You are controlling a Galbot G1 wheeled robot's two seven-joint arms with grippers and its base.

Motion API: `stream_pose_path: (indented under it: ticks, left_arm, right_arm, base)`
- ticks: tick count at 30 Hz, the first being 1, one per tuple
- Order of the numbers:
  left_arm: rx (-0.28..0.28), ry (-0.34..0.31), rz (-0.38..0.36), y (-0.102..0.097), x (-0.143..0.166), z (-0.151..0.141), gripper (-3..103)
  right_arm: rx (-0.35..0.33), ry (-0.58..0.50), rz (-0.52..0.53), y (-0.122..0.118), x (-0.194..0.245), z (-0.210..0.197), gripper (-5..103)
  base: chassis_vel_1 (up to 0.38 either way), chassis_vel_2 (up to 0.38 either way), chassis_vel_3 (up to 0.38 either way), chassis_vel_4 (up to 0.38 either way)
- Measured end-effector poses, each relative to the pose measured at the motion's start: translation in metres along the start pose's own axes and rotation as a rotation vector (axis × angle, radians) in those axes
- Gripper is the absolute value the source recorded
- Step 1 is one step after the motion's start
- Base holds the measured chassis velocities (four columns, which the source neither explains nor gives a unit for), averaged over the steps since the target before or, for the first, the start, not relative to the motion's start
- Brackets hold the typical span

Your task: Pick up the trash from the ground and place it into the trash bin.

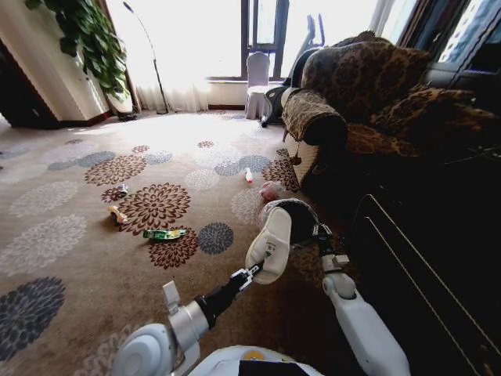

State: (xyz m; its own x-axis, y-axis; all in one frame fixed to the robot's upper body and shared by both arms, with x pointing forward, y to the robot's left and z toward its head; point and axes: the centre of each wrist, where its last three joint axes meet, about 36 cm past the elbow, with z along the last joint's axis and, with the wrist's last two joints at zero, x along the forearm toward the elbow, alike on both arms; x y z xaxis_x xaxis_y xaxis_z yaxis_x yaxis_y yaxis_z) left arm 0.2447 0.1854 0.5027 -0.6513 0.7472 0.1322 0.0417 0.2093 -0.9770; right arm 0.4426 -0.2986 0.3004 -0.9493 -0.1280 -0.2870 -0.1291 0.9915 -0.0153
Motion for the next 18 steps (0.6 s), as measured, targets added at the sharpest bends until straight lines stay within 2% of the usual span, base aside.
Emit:
stream_pose_path:
  ticks: [6, 8, 9, 12, 18]
  left_arm:
    - [0.055, -0.001, -0.004, 0.021, -0.033, -0.008, 7]
    - [0.083, 0.012, -0.026, 0.037, -0.053, -0.004, 7]
    - [0.083, 0.012, -0.026, 0.037, -0.053, -0.004, 7]
    - [0.089, 0.026, -0.063, 0.055, -0.074, 0.009, 7]
    - [0.082, 0.023, -0.055, 0.061, -0.094, 0.011, 7]
  right_arm:
    - [0.005, -0.001, -0.011, 0.001, 0.020, -0.010, 0]
    - [0.003, 0.004, -0.023, 0.005, 0.032, -0.016, 0]
    - [0.003, 0.004, -0.023, 0.005, 0.032, -0.016, 0]
    - [0.008, 0.019, -0.046, 0.012, 0.043, -0.016, 0]
    - [0.011, 0.037, -0.072, 0.015, 0.053, -0.020, 0]
  base:
    - [0.000, 0.000, 0.000, 0.000]
    - [0.000, 0.000, 0.000, 0.000]
    - [0.000, 0.000, 0.000, 0.000]
    - [0.000, 0.000, 0.000, 0.000]
    - [0.000, 0.000, 0.000, 0.000]
